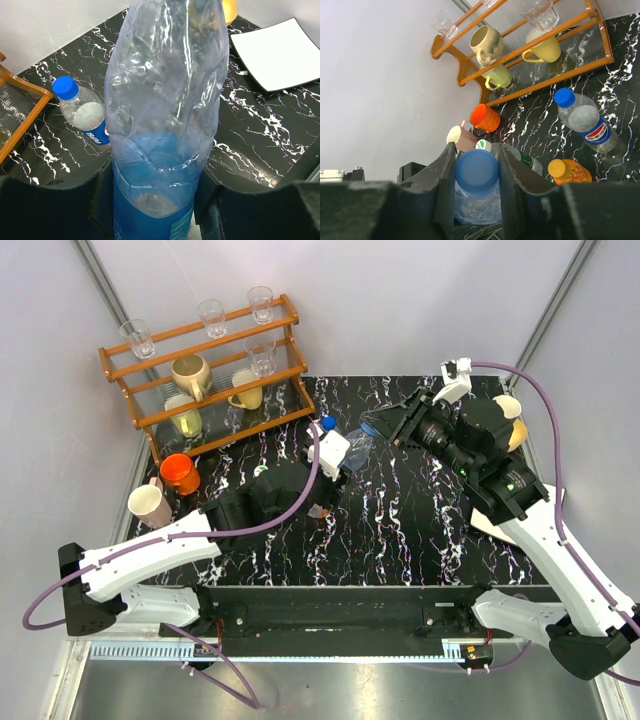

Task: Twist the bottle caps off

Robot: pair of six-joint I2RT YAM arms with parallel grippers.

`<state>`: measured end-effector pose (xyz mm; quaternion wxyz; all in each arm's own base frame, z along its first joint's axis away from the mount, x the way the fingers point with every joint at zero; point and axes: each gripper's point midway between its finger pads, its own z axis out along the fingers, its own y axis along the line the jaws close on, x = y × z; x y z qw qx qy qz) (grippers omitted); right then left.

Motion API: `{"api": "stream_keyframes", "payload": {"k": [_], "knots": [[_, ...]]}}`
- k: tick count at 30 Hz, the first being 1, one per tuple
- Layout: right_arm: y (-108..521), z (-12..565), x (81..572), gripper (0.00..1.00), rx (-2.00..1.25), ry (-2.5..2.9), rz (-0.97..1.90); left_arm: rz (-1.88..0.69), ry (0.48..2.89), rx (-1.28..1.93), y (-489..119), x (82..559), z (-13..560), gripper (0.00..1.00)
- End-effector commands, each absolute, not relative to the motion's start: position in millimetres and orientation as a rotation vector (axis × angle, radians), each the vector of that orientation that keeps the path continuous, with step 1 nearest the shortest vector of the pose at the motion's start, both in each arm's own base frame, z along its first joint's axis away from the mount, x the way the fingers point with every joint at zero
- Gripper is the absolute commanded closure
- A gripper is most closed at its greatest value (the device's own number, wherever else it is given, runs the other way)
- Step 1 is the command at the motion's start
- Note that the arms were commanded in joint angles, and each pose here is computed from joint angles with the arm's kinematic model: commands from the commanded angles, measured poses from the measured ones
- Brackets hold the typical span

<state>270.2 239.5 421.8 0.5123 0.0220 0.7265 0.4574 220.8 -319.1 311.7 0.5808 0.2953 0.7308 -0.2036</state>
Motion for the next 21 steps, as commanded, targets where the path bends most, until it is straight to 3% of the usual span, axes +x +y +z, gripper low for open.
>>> {"api": "stream_keyframes", "payload": {"k": [1, 4, 5, 7, 14, 21], "knots": [[246, 420, 269, 0.73, 0.021, 1.746, 1.135, -0.523, 1.627, 0.617, -323, 224, 351, 0.48], [248, 415, 267, 0.87, 0.008, 1.761, 1.139, -0.523, 1.623, 0.615, -322, 223, 354, 0.48], [250, 414, 266, 0.95, -0.006, 1.765, 1.144, -0.524, 1.622, 0.614, -321, 223, 354, 0.48], [252, 412, 263, 1.00, -0.040, 1.770, 1.145, -0.532, 1.620, 0.611, -321, 222, 356, 0.48], [257, 403, 248, 1.00, -0.186, 1.787, 1.152, -0.672, 1.563, 0.673, -325, 201, 372, 0.46], [260, 413, 225, 1.00, -0.399, 1.749, 1.159, -0.977, 1.422, 0.892, -330, 149, 397, 0.46]]}}
